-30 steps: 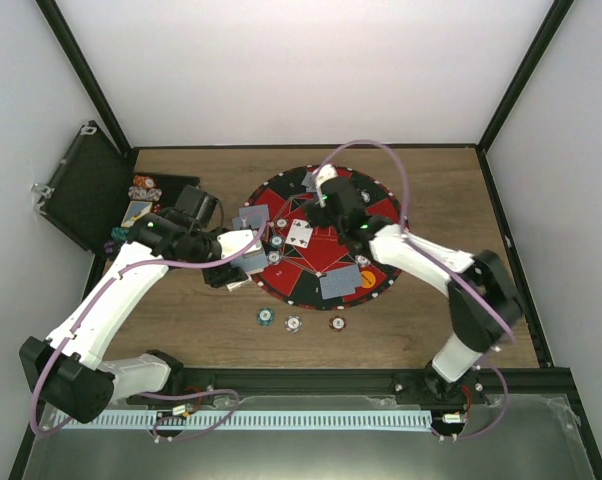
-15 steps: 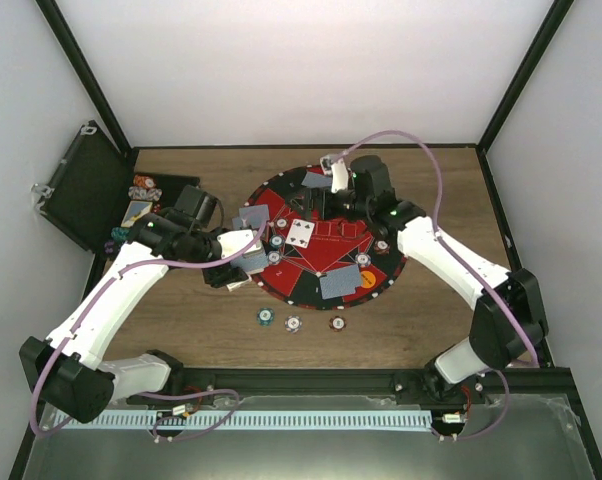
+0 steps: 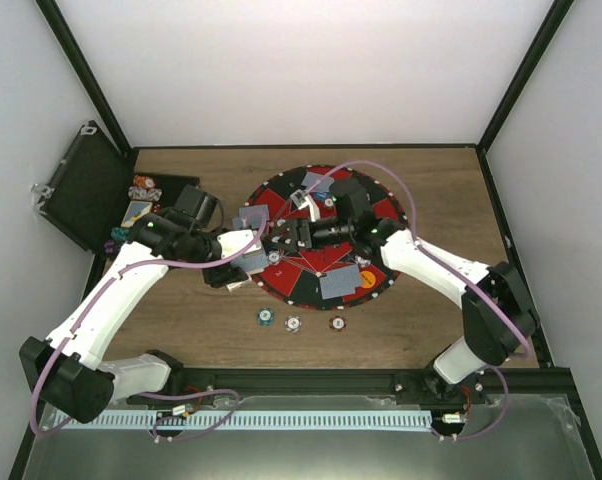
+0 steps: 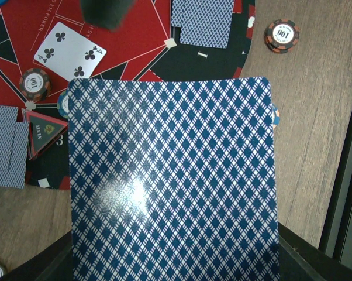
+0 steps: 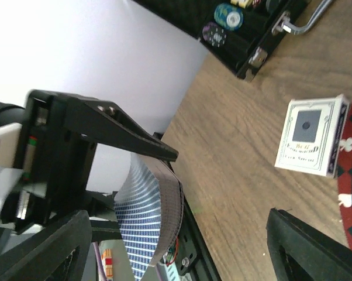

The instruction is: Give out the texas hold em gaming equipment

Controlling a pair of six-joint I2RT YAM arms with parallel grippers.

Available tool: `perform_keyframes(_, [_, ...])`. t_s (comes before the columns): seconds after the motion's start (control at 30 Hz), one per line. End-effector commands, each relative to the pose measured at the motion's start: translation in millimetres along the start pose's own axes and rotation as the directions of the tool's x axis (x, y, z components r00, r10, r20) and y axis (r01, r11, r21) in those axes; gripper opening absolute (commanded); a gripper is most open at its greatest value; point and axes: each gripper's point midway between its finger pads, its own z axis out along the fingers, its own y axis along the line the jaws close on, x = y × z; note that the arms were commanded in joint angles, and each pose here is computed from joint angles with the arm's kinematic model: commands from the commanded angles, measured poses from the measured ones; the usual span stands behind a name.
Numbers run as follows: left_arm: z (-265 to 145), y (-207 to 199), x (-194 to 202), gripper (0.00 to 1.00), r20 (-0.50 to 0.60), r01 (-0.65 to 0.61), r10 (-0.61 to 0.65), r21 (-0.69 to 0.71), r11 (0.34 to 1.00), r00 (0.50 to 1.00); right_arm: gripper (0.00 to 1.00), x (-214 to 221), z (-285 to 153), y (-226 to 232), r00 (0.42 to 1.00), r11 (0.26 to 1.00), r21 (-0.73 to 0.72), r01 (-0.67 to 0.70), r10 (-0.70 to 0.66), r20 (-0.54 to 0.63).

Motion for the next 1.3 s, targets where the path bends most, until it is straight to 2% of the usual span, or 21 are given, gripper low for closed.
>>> perform_keyframes(0.0, [-6.9, 1.3, -10.3, 0.11, 0.04, -0.028, 0.028, -0.01, 1.0, 0.999, 0.83, 9.2, 16.7, 14.0, 0.998, 0.997, -0.069, -0.018, 0.014, -0.063])
perform_keyframes(0.53, [-6.8, 1.8, -10.8, 0.11, 0.038, -0.027, 0.028, -0.009, 1.0, 0.999, 0.79, 28.9, 64.3, 25.0, 0.983, 0.979, -0.187, -0.078, 0.043, -0.18])
perform_keyframes(0.9, [-9.0, 0.1, -11.3, 0.11, 0.043, -0.029, 0.03, -0.007, 1.0, 0.999, 0.7, 24.9, 75.0, -4.0, 0.971, 0.98, -0.114, -0.164, 0.14, -0.192])
perform_keyframes(1.03, [-10.0, 0.2, -10.5, 0.11, 0.04, -0.031, 0.032, -0.012, 0.999, 0.999, 0.64, 24.0, 68.9, -24.3, 0.964, 0.975, -0.059, -0.214, 0.201, -0.175])
perform_keyframes(1.27, [-10.1, 0.9, -10.8, 0.11, 0.04, -0.033, 0.034, -0.015, 0.999, 0.999, 0.59, 25.3, 53.4, -34.1, 0.965, 0.976, -0.023, -0.217, 0.211, -0.157])
